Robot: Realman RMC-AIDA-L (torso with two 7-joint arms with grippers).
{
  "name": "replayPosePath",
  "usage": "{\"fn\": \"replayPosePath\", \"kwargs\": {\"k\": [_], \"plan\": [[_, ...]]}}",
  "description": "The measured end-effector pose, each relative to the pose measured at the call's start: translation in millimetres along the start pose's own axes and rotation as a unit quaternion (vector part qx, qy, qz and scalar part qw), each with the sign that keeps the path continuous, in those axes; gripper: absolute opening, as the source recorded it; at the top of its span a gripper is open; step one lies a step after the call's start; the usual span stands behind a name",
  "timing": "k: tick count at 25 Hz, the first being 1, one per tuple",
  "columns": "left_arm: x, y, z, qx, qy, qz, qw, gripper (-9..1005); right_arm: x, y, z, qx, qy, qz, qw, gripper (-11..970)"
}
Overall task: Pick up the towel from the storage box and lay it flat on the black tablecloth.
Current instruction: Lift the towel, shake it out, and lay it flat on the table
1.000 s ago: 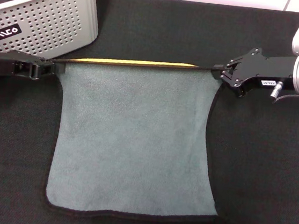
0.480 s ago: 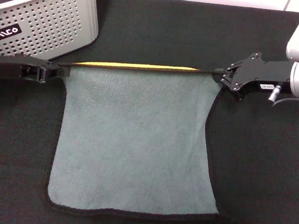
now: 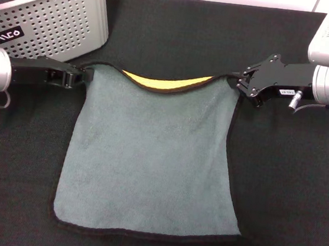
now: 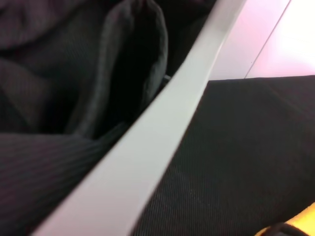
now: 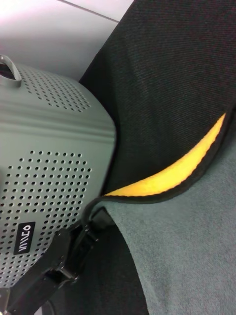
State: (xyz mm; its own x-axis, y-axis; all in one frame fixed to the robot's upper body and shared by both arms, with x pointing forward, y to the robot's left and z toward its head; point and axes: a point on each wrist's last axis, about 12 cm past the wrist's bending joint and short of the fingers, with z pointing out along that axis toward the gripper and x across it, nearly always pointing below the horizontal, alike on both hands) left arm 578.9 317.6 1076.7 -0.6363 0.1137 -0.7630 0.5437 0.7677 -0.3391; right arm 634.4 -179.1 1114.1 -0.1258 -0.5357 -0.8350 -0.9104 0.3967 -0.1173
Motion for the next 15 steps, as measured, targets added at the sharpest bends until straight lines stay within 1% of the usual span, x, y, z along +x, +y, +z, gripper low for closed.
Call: {"fn": "replayPosePath", "kwargs": {"k": [3, 15], "plan": [[0.0, -1.0, 5.6, -0.005, 0.004, 0.005, 1.000, 55, -0.4, -0.7, 2.1, 0.002, 0.003, -0.001, 1.000, 133], [2.9, 3.1, 12.7, -0.044, 0.004, 0.005, 0.999, 62, 2.4, -4.2, 8.6, 0.018, 0.009, -0.001, 1.000, 136]]}}
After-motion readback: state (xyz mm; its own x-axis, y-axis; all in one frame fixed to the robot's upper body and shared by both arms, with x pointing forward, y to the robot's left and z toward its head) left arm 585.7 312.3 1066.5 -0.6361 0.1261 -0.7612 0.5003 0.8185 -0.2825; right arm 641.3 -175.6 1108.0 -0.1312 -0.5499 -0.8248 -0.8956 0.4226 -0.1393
